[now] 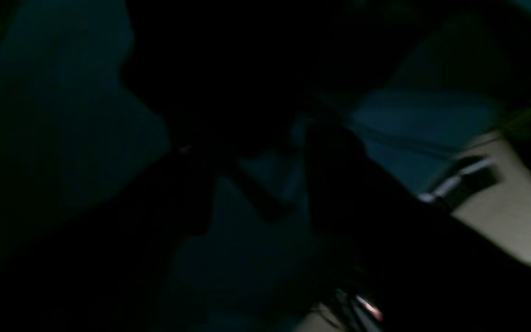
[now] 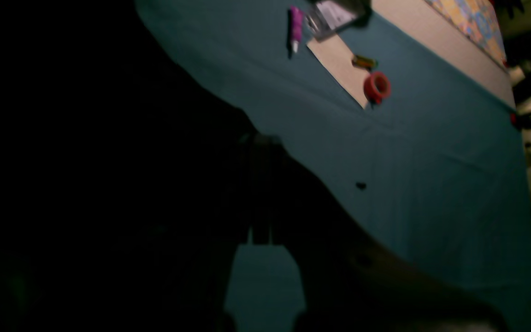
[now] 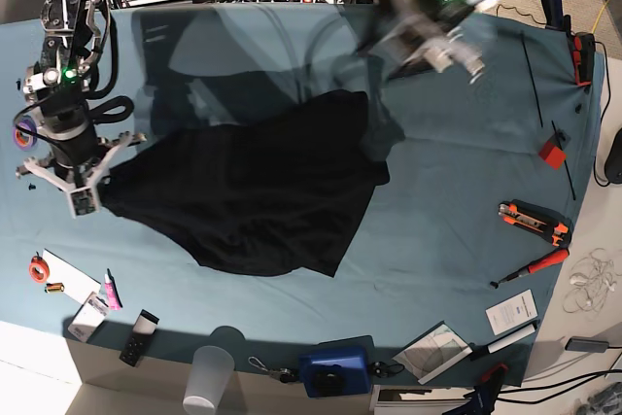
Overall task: Layout the t-shirt on the table in an organized manner, then fold the t-shirt properly
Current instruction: 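Drag the grasped shirt edge with the right gripper away from the shirt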
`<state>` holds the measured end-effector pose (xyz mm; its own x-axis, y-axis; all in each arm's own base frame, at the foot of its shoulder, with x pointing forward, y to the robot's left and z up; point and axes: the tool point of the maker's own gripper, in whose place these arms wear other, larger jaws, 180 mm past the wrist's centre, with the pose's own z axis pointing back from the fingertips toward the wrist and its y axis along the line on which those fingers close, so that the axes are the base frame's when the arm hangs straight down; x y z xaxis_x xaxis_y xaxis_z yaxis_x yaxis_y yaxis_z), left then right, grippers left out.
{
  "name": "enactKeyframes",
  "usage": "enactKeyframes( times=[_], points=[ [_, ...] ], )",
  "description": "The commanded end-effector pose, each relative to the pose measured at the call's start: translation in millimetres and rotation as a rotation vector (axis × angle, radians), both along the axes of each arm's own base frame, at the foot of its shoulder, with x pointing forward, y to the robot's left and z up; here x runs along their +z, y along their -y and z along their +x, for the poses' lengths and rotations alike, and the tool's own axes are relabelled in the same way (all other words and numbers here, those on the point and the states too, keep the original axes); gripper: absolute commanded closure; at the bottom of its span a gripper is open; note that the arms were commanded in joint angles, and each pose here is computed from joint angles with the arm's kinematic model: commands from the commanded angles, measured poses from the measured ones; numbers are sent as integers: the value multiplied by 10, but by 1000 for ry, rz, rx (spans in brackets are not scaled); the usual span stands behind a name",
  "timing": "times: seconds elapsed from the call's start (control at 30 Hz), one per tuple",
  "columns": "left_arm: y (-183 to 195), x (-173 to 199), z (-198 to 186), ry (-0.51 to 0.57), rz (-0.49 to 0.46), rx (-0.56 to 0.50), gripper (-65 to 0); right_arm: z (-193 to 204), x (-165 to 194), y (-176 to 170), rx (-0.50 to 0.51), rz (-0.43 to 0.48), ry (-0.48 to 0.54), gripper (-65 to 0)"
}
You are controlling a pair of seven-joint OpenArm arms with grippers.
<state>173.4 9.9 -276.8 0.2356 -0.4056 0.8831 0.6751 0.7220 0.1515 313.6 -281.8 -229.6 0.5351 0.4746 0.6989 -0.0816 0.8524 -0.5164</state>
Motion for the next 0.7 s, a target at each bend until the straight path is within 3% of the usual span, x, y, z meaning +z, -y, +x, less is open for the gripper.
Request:
enactKeyframes(
  times=[0.0,0.1,0.3,0.4,0.67],
  points=[
    [109,144,27,52,-31,-27,-367,44,184,69,-9,-30,58,0],
    [281,201,63,104,6,-66,-425,29,187,180,-40,-30,59,0],
    [419,-131,182,88,66,-52,-425,-15,-47,476,-125,24,-1,0],
    [516,-230,227,91,46,-74,-425,-16,-112,448,-113,60,-19,0],
    [563,-451,387,78,77,-98,-425,-14,-114,441,-105,56,-21,0]
  ],
)
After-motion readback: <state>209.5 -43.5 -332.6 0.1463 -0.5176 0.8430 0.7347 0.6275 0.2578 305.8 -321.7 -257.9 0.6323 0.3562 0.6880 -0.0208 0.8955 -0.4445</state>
